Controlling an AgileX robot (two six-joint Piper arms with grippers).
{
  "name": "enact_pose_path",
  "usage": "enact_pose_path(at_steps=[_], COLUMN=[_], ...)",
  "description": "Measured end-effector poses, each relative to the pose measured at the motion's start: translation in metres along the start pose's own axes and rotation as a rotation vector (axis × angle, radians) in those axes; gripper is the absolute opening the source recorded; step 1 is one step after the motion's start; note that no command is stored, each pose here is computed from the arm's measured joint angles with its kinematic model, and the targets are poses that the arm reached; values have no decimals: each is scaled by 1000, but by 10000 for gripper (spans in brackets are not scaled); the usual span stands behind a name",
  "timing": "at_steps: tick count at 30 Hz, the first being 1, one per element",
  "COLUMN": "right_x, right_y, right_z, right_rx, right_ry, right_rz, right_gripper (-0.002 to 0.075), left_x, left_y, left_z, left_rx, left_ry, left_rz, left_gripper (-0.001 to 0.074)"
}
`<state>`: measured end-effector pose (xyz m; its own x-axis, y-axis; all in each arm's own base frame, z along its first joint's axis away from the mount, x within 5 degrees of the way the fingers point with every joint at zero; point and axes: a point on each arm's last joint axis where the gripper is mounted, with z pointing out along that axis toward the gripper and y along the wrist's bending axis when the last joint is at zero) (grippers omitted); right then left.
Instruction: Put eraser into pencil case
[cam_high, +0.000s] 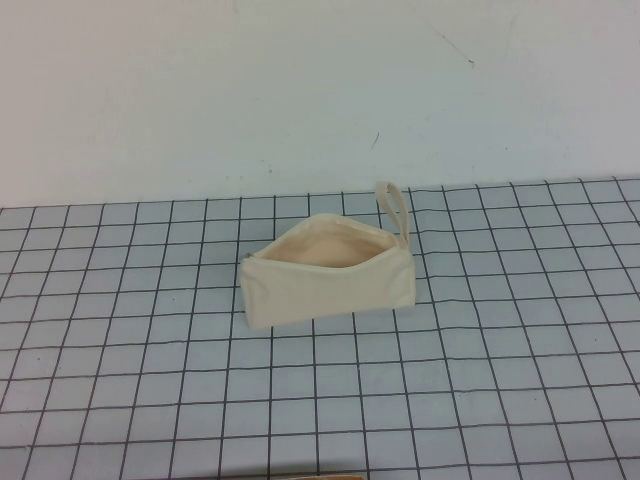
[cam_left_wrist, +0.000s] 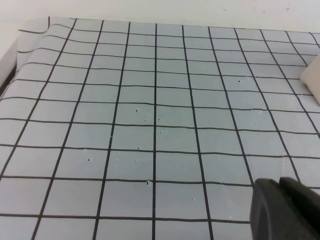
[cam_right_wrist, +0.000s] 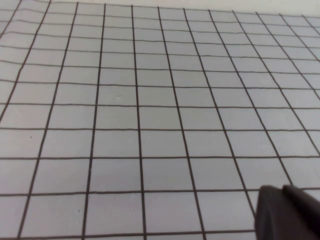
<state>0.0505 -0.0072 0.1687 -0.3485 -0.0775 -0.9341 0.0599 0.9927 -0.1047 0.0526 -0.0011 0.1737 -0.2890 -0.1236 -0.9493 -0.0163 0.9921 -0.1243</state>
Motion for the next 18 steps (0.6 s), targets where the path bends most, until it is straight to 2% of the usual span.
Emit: enact_pose_path(at_steps=[18], right_x=[0], right_y=[0], right_z=[0], right_rx=[-3], right_ry=[-3], right_rz=[7], right_gripper=[-1], left_x=[0], left_y=[0], left_z=[0], left_rx=[0], left_ry=[0], left_rz=[0], left_gripper=[-1])
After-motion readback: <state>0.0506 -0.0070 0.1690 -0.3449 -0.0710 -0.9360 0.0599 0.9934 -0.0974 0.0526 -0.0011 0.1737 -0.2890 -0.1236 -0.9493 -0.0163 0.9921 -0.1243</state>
